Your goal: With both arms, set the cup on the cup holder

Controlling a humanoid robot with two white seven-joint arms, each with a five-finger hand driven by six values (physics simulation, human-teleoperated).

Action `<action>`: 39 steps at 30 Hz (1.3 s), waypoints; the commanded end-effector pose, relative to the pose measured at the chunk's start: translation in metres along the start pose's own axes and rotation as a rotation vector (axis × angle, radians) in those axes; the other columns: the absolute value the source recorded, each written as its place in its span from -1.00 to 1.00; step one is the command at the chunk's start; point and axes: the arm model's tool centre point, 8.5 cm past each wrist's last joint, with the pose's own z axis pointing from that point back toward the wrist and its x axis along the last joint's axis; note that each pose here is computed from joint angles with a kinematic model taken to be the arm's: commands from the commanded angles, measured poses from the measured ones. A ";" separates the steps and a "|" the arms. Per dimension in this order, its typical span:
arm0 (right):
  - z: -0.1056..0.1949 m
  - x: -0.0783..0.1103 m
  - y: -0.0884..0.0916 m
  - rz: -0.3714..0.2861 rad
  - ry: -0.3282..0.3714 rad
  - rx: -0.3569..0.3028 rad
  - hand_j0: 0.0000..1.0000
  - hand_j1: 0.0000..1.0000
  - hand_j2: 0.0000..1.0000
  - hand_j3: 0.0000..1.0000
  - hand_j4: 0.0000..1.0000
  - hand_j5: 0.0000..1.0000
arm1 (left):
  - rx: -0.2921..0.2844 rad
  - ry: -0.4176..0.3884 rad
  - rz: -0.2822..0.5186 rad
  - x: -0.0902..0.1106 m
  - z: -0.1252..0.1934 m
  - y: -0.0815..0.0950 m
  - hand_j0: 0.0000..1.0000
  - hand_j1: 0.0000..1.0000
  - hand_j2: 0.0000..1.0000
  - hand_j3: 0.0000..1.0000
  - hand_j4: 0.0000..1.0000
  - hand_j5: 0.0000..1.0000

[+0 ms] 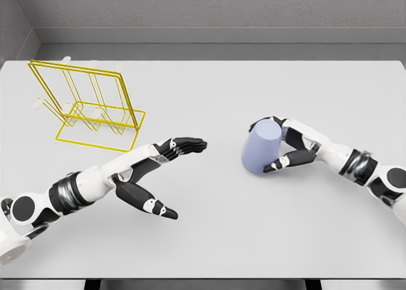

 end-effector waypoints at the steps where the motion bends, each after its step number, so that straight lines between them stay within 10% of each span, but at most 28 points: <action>1: -0.008 0.003 0.008 -0.004 -0.020 0.023 0.27 0.27 0.27 0.27 0.27 0.27 | 0.002 -0.003 0.003 0.001 -0.001 0.001 1.00 1.00 1.00 1.00 1.00 1.00; 32: -0.069 0.000 0.067 -0.046 -0.096 0.142 0.24 0.24 0.24 0.24 0.24 0.24 | 0.020 0.024 -0.008 0.002 0.005 0.009 1.00 1.00 1.00 1.00 1.00 1.00; 39: -0.066 -0.006 0.057 -0.027 -0.073 0.122 0.76 0.76 0.76 0.76 0.76 0.76 | 0.069 0.093 -0.047 0.008 0.037 0.022 1.00 1.00 1.00 1.00 1.00 1.00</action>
